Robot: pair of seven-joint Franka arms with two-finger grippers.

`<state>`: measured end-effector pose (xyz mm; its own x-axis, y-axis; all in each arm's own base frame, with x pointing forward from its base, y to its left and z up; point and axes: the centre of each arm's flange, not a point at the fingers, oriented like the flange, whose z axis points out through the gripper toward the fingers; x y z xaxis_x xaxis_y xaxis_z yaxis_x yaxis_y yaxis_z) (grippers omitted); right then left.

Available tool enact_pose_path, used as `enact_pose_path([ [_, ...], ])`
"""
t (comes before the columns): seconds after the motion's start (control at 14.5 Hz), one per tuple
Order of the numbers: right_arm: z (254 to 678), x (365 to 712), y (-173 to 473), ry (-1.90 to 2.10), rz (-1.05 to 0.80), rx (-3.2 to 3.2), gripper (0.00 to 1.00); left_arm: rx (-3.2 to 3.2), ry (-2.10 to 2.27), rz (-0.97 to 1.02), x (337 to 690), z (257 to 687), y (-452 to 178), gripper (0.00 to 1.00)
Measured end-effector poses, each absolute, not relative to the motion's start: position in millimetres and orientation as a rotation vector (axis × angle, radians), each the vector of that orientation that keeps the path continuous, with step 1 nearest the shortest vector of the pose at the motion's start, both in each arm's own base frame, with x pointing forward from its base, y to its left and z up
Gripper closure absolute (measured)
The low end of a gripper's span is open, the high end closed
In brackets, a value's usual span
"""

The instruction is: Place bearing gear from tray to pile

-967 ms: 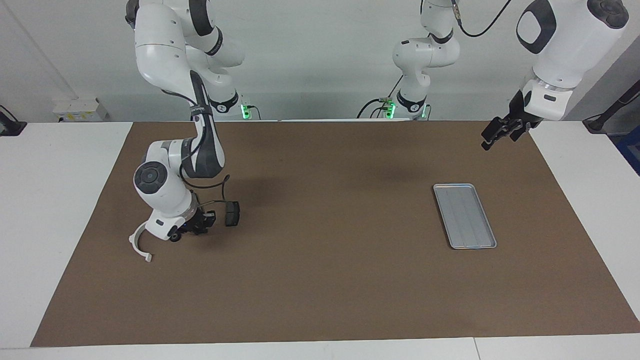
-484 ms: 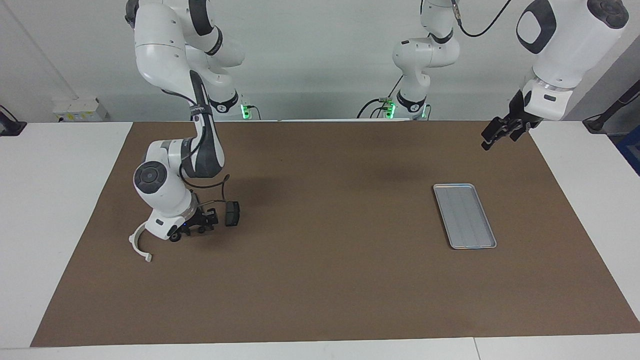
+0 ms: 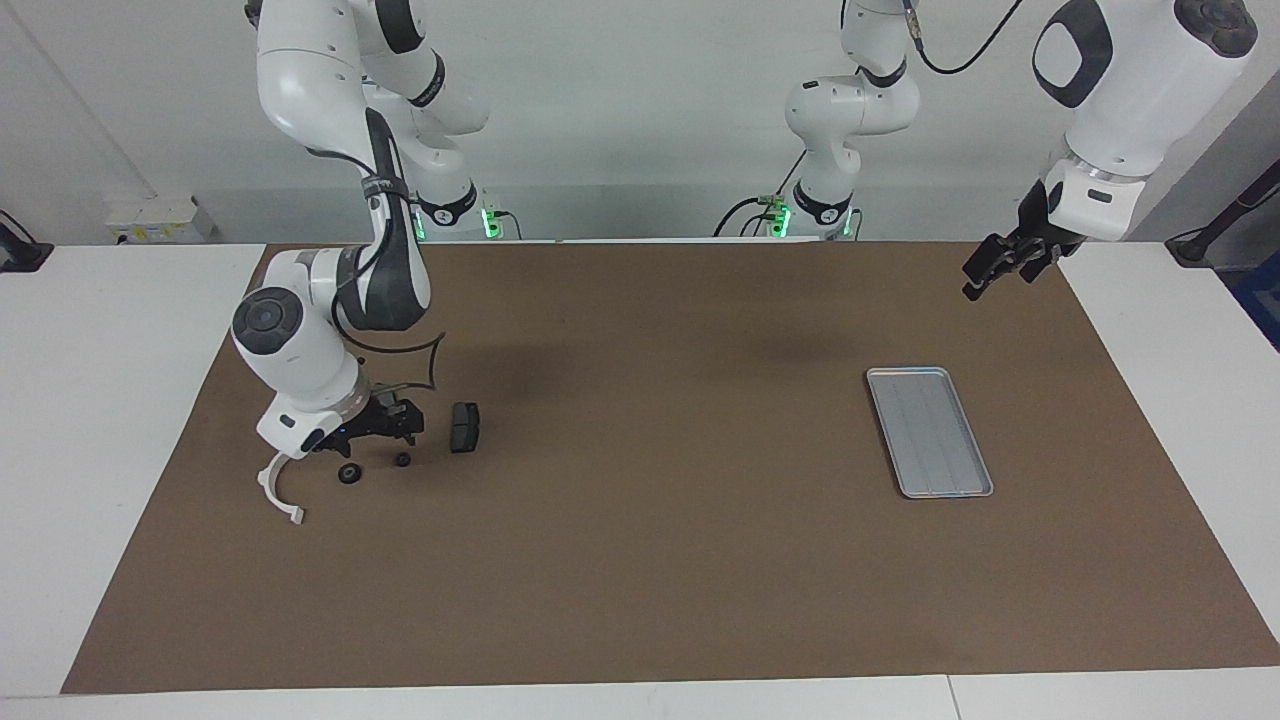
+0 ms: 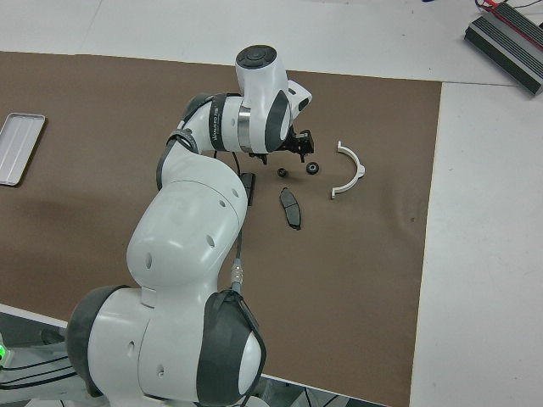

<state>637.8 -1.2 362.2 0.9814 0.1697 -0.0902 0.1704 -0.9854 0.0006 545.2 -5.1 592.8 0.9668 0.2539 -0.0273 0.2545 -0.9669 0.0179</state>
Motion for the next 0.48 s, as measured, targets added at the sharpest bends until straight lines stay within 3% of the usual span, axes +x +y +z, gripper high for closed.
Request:
enact_pose_path([
  [0.21,399.4,636.4,-4.1,0.258,-0.111,3.116,0.00,3.093,0.318,-0.045,544.0,593.3,-24.0,0.00],
  [0.35,419.1,633.9,-18.9,0.247,-0.079,3.114,0.00,3.102,0.029,-0.043,530.0,596.4,-120.4,0.00],
  [0.48,437.3,632.0,-41.2,0.263,-0.043,3.109,0.00,3.096,-0.289,-0.047,485.1,598.3,-242.8,0.00],
])
